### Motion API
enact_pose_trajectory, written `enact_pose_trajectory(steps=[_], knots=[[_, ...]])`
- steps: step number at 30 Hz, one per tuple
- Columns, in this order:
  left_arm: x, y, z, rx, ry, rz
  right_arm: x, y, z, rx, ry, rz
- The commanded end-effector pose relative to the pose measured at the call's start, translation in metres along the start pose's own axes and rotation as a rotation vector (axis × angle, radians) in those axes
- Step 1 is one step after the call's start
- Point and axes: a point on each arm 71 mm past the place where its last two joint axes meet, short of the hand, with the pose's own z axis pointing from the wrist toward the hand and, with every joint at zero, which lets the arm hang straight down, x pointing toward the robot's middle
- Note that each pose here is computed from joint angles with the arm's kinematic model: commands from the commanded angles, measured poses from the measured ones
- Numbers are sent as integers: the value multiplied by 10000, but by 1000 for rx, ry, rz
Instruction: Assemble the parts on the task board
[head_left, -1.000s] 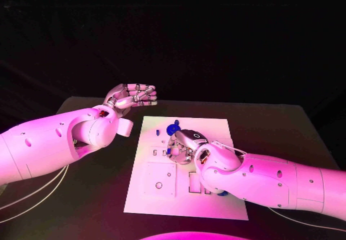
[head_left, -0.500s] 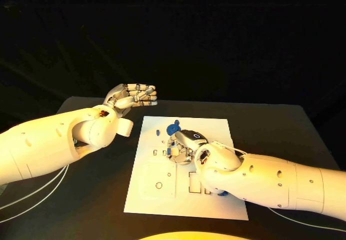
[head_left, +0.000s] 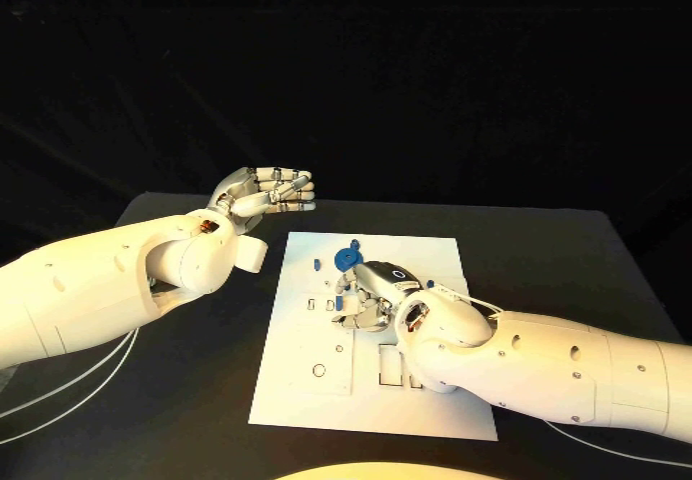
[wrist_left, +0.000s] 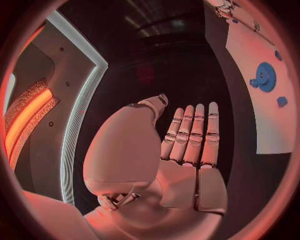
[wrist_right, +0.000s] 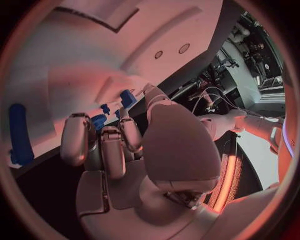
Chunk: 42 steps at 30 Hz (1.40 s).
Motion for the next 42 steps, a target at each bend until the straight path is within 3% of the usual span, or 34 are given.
enact_pose_trajectory(steps=[1,4,8,17,22,28,42], knots=[[23,4,10,-7,23,14,-114,11,-53,-58,-57,39],[26,27,15,-32,38,47,-267,-41,-97,-102,-61,105],[45,90,28,-102,101,127,-519,-192,-144,-100,-48,234],[198,227,32,-250,246,436,-1055,-658,-332,18,-102,408],[295,346,2,-410,332,647,-1272,-912,-442,84,-152,443],[390,434,-1,-552,387,804,-1386,-1084,-500,130,-183,453],[644,498,92,-702,461,993,-1463,-1221,-522,169,-196,448]])
